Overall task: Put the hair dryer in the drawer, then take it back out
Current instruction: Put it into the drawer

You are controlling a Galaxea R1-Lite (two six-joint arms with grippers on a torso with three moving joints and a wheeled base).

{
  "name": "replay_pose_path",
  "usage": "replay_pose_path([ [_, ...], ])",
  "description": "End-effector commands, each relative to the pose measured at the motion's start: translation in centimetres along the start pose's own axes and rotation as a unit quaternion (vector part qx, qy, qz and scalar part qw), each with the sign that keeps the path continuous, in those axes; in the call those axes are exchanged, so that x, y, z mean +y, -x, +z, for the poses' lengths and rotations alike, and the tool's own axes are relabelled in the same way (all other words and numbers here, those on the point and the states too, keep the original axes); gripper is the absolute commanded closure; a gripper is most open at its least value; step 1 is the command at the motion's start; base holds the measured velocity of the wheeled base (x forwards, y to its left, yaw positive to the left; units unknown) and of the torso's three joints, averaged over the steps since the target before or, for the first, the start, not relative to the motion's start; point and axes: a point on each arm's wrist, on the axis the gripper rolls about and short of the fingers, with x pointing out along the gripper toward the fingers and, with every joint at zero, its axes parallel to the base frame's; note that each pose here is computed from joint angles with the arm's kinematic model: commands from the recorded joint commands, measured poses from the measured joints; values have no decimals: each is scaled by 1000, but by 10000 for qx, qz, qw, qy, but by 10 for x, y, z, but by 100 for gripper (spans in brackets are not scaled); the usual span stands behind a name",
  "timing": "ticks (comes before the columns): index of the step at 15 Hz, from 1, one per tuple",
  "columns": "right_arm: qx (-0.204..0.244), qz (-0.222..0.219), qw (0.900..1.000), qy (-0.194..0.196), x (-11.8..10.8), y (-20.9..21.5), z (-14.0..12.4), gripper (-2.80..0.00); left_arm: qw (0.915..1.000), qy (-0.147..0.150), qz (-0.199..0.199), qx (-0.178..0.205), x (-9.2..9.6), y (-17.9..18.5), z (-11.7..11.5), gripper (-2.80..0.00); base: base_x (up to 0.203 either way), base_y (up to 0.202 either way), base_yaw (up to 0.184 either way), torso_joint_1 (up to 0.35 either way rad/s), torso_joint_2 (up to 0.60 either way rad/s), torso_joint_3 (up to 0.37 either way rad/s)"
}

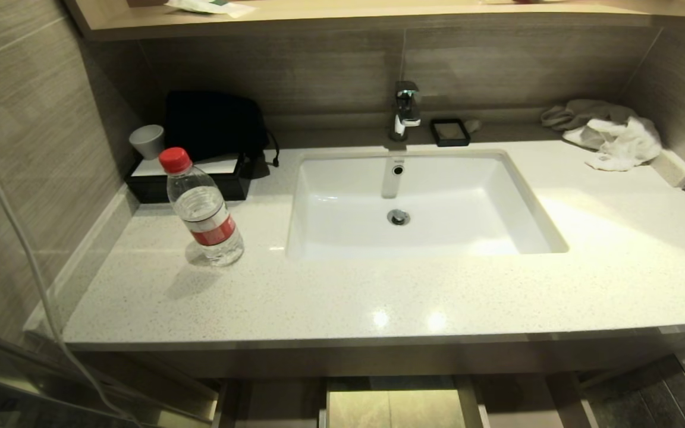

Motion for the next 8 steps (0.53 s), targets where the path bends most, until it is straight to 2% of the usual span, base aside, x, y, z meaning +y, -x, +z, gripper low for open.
replay_pose_path([
  [1, -217, -86, 9997, 37, -5, -8, 9, 0, 10000, -1, 6, 2, 0, 0, 0, 0, 0, 0, 0, 0, 0, 0],
  [3, -470, -196, 9987, 63, -9, -13, 18, 0, 10000, -1, -2, 2, 0, 0, 0, 0, 0, 0, 0, 0, 0, 0],
  [8, -597, -254, 9978, 96, -18, -27, 34, 0, 10000, -1, 6, 2, 0, 0, 0, 0, 0, 0, 0, 0, 0, 0],
])
